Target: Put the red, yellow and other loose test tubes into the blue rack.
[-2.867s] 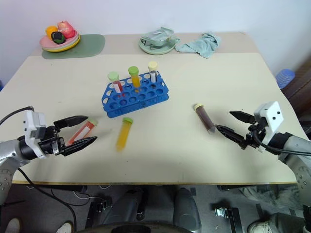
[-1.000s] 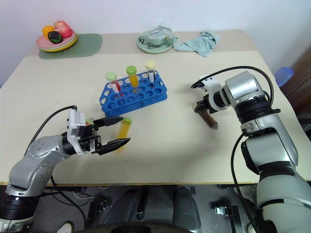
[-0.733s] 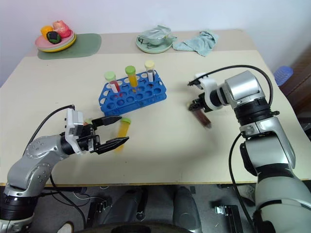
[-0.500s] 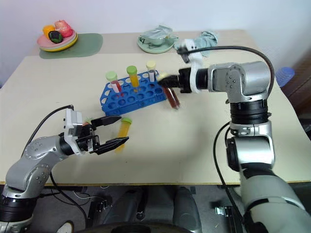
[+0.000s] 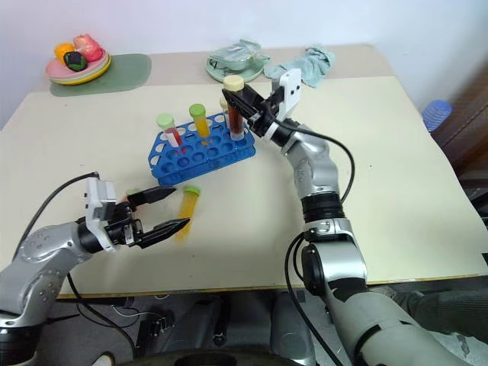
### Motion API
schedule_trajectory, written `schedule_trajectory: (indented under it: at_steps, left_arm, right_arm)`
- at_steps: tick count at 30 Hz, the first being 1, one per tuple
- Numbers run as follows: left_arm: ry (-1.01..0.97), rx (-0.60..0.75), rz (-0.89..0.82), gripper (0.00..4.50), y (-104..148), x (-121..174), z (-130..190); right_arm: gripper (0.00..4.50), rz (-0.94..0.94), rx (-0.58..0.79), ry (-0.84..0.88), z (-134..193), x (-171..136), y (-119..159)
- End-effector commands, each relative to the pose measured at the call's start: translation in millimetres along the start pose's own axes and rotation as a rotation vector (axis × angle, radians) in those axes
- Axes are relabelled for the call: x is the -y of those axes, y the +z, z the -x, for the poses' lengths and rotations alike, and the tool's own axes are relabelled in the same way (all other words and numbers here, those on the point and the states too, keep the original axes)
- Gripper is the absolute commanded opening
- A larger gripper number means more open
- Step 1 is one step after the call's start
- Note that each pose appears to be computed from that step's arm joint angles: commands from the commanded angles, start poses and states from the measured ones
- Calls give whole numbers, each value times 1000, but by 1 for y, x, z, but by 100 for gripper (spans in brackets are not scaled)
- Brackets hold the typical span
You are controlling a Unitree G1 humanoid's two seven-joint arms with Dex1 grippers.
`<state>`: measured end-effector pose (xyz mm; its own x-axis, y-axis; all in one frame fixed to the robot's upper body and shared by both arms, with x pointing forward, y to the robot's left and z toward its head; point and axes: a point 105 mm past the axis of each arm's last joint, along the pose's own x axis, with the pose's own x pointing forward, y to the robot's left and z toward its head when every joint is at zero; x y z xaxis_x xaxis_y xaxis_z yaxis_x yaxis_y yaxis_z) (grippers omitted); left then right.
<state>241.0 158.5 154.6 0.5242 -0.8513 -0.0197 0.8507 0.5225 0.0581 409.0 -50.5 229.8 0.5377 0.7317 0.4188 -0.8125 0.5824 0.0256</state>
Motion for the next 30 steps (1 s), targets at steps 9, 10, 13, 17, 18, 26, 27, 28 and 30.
schedule_trajectory:
  at_steps: [9,10,13,17,18,26,27,28,30]
  left_arm:
    - [84,28,-16,424,20,13,15]
    - [89,30,-15,424,21,14,15]
    - [103,28,-13,424,23,15,18]
    - [115,24,-15,424,25,15,20]
    - [118,24,-16,424,25,15,20]
    - [117,20,-19,424,26,16,22]
    - [116,18,-21,424,26,16,22]
    - [115,15,-23,424,26,16,22]
    - [114,13,-25,424,25,16,22]
  right_arm:
    - [86,11,149,-75,-10,8,-4]
    - [86,10,149,-83,-9,9,-6]
    - [86,-10,147,-101,-8,11,-12]
    - [86,-18,131,-106,-4,10,-22]
    - [86,-19,123,-115,-2,11,-25]
    - [86,-25,105,-146,2,11,-37]
    - [86,-26,101,-141,1,9,-38]
    - [86,-27,98,-136,0,7,-40]
    - [86,-30,94,-130,-2,4,-42]
